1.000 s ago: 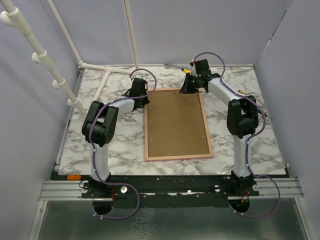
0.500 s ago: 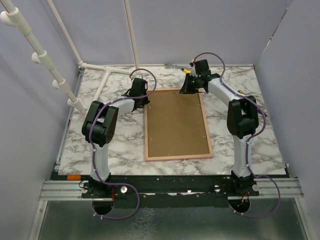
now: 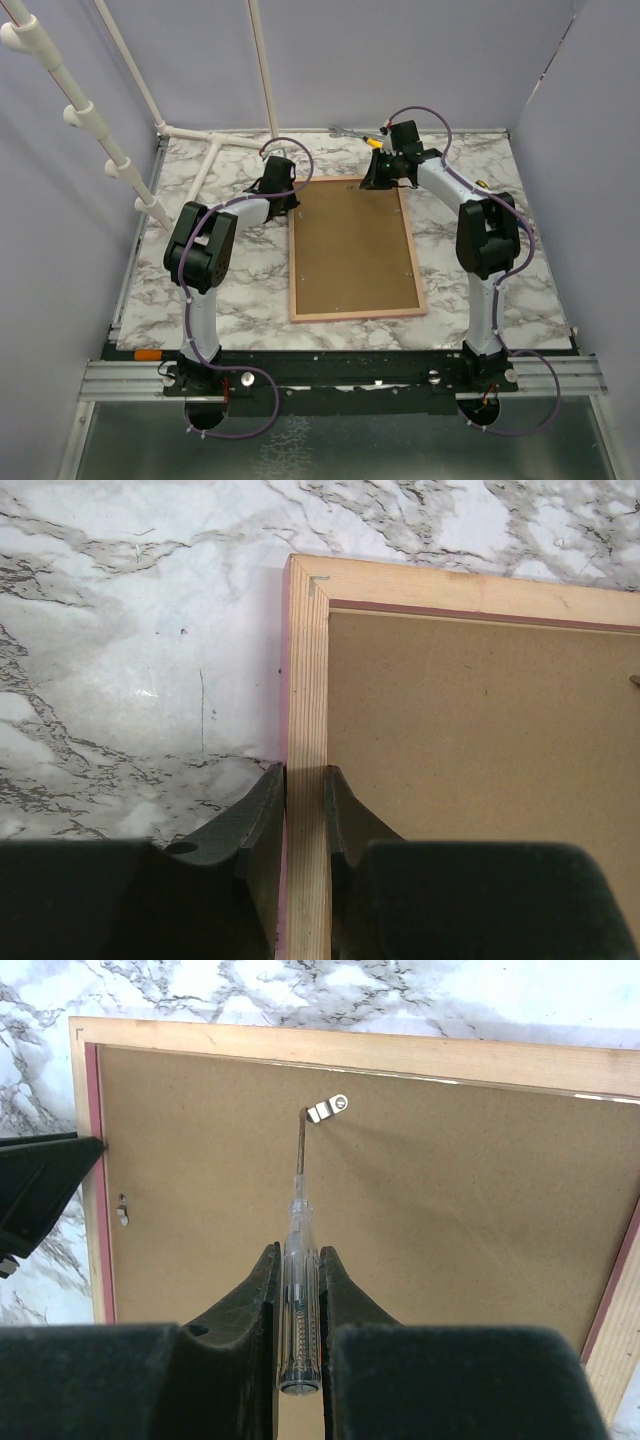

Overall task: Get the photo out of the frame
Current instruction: Release the photo frame item from the photo frame.

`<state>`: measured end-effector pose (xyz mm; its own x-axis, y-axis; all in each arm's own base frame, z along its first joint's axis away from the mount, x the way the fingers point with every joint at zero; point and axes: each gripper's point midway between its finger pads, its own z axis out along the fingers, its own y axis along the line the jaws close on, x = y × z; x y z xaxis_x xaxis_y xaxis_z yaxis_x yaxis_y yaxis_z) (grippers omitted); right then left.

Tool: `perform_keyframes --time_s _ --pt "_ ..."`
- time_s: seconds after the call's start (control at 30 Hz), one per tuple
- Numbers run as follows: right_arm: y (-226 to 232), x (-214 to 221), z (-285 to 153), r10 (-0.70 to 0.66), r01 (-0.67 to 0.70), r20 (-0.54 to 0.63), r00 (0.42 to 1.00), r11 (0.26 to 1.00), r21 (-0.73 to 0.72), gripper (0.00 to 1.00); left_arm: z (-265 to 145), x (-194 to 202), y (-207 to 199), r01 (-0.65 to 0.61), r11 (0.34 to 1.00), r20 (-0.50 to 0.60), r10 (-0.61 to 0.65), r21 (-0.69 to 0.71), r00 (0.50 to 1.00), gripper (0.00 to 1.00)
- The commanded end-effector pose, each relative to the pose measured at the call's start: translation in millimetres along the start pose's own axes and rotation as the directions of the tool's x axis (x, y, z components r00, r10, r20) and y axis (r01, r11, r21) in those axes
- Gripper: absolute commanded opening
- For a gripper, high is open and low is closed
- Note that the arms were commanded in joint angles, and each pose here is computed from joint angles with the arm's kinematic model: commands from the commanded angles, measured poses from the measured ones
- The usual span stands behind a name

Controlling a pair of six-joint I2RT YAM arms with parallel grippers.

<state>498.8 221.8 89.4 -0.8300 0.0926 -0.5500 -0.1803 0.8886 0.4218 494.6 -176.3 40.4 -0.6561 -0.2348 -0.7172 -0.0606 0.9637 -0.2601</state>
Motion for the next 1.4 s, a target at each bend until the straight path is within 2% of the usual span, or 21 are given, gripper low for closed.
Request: perform_keyframes --time_s 0.0,0.33,0.63,0.77,1.03,1.37 --pt "-18.4 27.6 -10.3 0.007 0.001 -0.086 0.996 0.996 0.092 0.01 2.9 -8.3 6.3 -0.005 0.999 0.021 0.006 -0.042 1.000 0.15" --pt "-15.2 17.9 -18.9 -0.009 0.013 -0.046 0.999 0.996 0.093 0.01 1.9 -9.5 6.4 -0.006 0.999 0.025 0.007 -0.043 1.000 0.15" --pt "22.6 2.6 -32.7 -0.068 0.068 0.001 0.998 0.993 -0.092 0.00 1.3 -9.5 4.9 -0.007 0.999 0.024 0.008 -0.037 1.000 0.15" --pt "30.8 -0.8 -43.6 -0.081 0.083 0.027 0.996 0.989 -0.121 0.00 -0.8 -10.4 4.9 -0.007 0.999 0.027 0.008 -0.037 1.000 0.16" --pt "17.4 11.8 -68.1 -0.071 0.075 0.083 0.994 0.996 -0.042 0.01 -13.2 -17.1 1.9 -0.024 0.999 0.055 0.027 -0.045 0.998 0.21" --pt "-5.8 30.7 -107.4 -0.014 -0.002 0.186 0.983 0.996 0.085 0.01 -34.4 -29.7 -5.9 -0.021 0.999 0.102 0.025 -0.040 0.994 0.24"
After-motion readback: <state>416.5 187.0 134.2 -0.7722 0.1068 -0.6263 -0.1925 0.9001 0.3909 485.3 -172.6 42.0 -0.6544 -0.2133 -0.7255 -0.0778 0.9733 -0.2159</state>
